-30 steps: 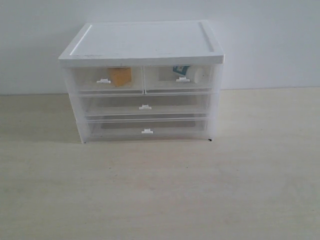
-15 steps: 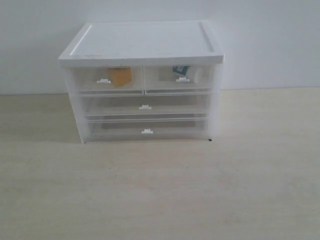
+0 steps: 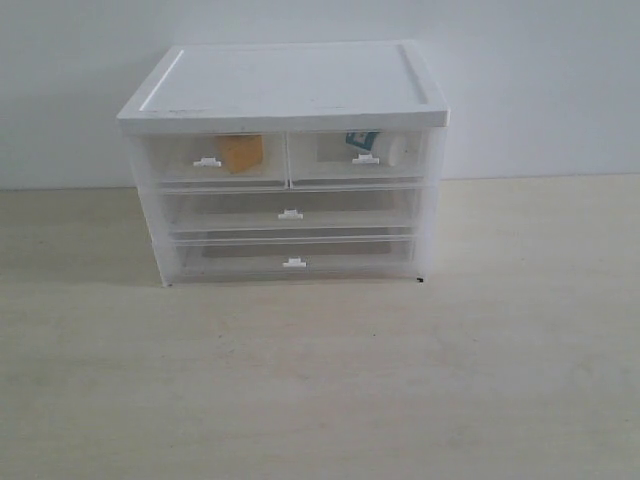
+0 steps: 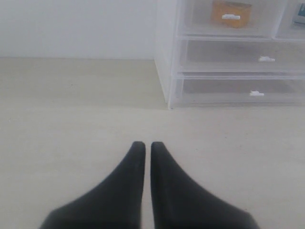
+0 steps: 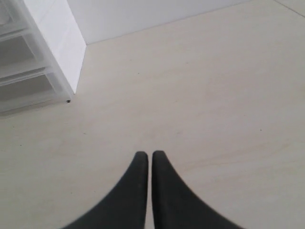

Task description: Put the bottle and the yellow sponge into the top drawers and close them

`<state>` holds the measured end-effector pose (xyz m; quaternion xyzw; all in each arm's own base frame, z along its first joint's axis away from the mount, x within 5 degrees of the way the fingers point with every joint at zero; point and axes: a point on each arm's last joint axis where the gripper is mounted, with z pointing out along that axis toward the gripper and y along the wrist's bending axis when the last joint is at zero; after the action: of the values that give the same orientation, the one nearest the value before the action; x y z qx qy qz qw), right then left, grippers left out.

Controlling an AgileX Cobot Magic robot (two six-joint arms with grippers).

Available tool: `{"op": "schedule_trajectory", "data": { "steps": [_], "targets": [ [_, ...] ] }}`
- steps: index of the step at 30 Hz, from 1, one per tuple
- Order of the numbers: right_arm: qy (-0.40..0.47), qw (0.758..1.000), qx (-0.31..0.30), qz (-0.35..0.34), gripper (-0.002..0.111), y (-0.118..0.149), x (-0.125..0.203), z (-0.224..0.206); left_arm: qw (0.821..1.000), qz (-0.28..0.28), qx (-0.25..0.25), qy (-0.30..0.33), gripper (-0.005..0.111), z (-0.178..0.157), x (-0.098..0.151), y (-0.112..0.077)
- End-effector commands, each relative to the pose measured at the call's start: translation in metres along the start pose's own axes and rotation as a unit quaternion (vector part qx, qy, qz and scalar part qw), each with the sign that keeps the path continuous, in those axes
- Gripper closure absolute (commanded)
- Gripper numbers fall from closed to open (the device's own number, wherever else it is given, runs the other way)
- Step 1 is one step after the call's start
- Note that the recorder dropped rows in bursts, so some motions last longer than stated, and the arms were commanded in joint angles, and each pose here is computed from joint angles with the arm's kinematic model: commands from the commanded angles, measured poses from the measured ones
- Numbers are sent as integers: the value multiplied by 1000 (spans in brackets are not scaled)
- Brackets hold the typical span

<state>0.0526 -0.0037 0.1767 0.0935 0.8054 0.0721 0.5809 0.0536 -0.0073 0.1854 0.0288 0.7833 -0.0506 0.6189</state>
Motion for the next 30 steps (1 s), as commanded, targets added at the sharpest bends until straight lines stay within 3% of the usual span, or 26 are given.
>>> {"op": "schedule_trajectory", "data": {
  "steps": [1,4,8,18,30],
  "targets": [
    [-13,999,-25,44,108,4,-2,-1,1000,3,0,0,103,0,1,0],
    [-31,996,-60,50,108,11,-6,-1,1000,3,0,0,103,0,1,0],
    [-76,993,-90,-12,108,17,-13,-3,1000,3,0,0,103,0,1,0],
    [-25,993,-57,-97,108,11,-3,-1,1000,3,0,0,103,0,1,0],
    [-20,994,-57,-93,108,11,-2,-1,1000,3,0,0,103,0,1,0]
  ]
}}
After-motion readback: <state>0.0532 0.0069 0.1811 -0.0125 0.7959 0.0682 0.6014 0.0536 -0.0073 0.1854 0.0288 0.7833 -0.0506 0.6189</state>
